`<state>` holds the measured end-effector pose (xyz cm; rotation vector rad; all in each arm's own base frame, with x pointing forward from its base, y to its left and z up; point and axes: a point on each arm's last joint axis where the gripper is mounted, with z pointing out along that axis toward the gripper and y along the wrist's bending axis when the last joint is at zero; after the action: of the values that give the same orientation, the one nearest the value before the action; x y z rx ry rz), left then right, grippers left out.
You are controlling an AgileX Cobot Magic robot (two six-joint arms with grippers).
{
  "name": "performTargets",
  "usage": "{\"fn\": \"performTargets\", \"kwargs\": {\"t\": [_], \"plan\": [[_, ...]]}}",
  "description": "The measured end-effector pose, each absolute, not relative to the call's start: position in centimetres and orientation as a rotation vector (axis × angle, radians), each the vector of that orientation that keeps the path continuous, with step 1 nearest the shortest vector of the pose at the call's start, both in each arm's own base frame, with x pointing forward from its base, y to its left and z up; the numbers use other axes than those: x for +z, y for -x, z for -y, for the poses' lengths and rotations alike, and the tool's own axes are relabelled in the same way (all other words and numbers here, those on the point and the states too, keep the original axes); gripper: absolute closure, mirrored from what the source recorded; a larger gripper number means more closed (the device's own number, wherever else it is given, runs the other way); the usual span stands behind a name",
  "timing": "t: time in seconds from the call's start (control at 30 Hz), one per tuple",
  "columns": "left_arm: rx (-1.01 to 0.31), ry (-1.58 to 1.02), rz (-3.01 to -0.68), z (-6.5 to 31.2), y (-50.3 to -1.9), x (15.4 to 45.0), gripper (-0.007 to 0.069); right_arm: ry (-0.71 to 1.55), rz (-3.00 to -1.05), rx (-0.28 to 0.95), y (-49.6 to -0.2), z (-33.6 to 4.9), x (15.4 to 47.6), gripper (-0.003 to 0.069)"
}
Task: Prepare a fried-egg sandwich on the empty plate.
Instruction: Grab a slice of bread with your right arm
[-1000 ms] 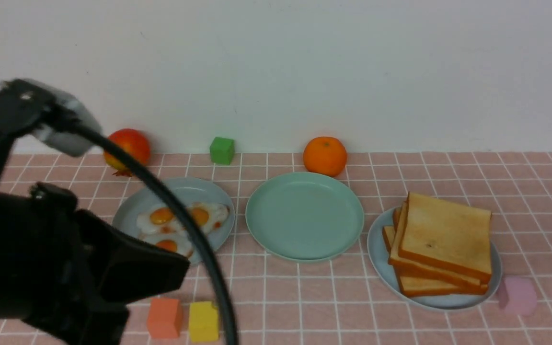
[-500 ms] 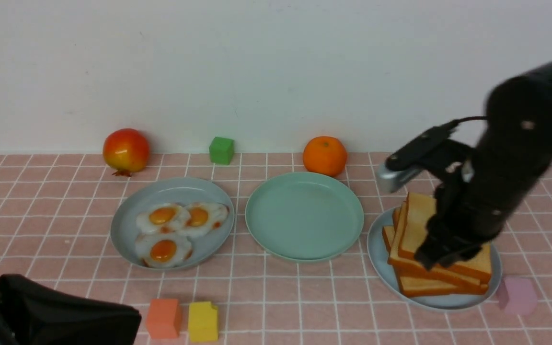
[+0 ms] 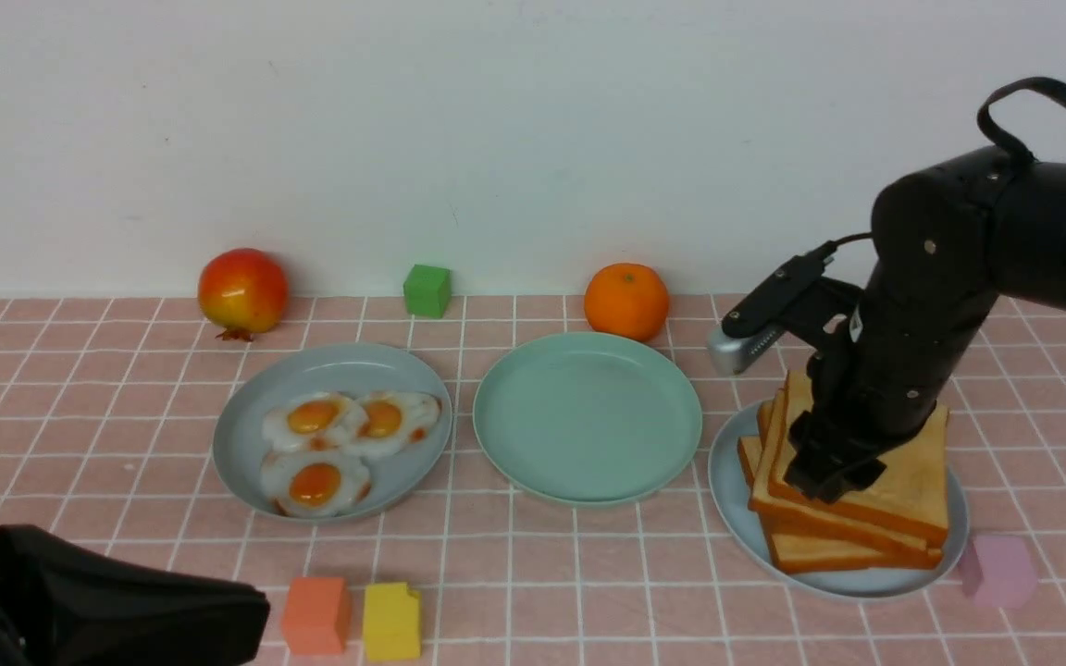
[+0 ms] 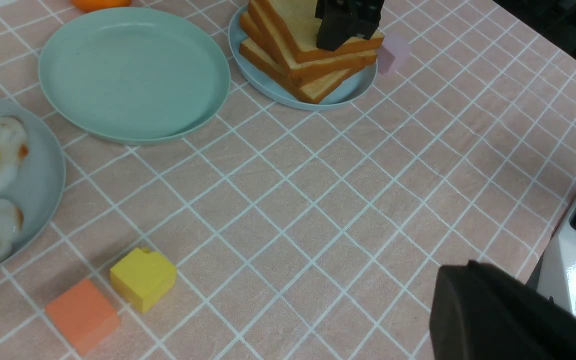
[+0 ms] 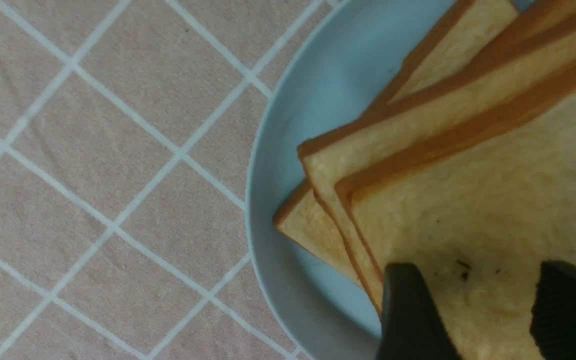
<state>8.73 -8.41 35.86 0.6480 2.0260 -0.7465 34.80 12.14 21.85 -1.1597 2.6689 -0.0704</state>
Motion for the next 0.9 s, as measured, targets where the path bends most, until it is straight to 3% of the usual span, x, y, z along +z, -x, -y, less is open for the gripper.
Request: {"fn": "performTargets", "kwargs": {"t": [0.9], "plan": [[-0.745, -0.644, -2.021, 8.4, -8.8, 35.9, 0.0613, 1.223, -2.685, -0.054, -35.0, -12.4, 20.8, 0.0276]]}}
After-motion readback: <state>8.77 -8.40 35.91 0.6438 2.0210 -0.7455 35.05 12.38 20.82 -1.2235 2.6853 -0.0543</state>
